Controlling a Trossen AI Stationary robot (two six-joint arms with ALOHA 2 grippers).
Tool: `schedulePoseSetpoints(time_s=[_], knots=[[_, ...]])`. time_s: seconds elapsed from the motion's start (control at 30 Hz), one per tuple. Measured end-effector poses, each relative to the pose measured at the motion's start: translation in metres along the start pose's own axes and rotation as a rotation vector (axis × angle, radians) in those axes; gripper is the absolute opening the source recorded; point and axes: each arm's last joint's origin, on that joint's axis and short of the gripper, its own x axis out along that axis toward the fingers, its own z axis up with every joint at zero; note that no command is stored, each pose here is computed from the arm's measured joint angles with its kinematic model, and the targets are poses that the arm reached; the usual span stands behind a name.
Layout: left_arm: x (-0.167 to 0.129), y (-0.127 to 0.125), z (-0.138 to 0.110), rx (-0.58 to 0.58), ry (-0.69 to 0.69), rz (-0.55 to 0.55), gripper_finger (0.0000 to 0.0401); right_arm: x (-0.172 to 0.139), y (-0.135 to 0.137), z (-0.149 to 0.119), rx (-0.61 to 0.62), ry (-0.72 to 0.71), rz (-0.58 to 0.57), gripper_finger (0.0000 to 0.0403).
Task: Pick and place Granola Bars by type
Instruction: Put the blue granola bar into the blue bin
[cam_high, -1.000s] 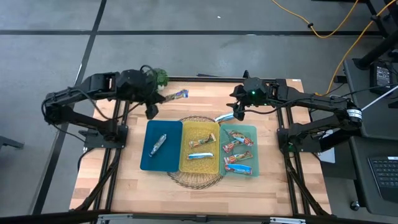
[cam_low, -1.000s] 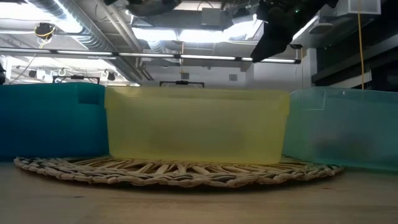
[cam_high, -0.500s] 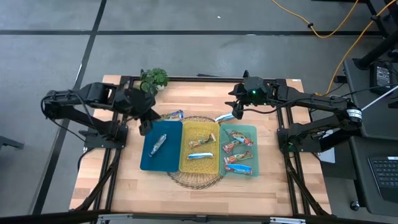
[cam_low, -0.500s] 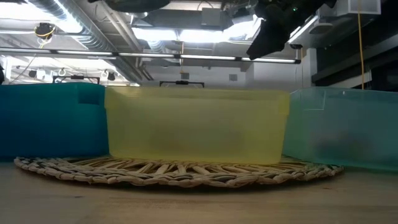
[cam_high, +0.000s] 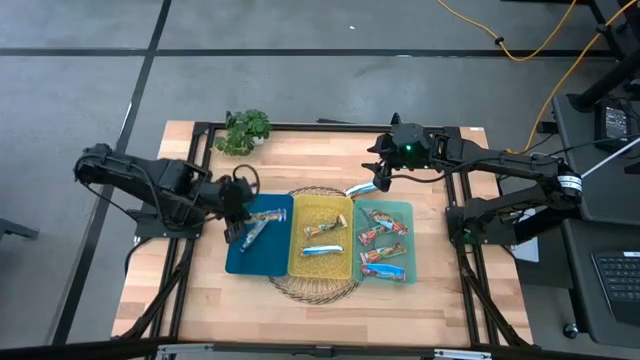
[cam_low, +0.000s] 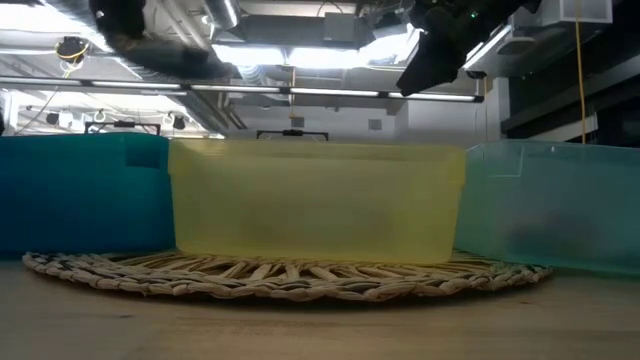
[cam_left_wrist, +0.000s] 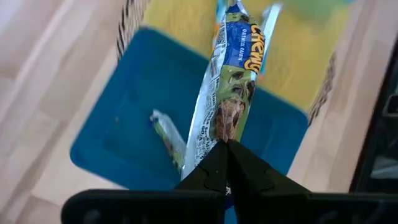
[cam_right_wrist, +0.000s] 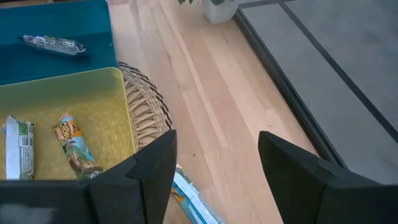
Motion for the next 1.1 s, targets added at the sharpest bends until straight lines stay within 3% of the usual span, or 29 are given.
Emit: schedulePoseSetpoints(time_s=[0.3,0.63,0.8,1.1], knots=[[0.049,0.000,-0.039,0.003,0.122,0.050,0.0004,0.000,0.000,0.000,-0.005,0.001,0.001,0.0229],[0.095,0.001,-0.063,0.020,0.087,-0.025,0.0005,0.000,0.000,-0.001,-0.006,0.007,0.001,0.0229],[0.113,0.005,-0.073,0.017,0.088,-0.079,0.0004,0.000,0.000,-0.001,-0.006,0.008,0.002,0.0229],[0.127,0.015,-0.087,0.019,0.112,-0.062,0.0013,0.000,0.000,-0.001,-0.005,0.009,0.004,0.0229]])
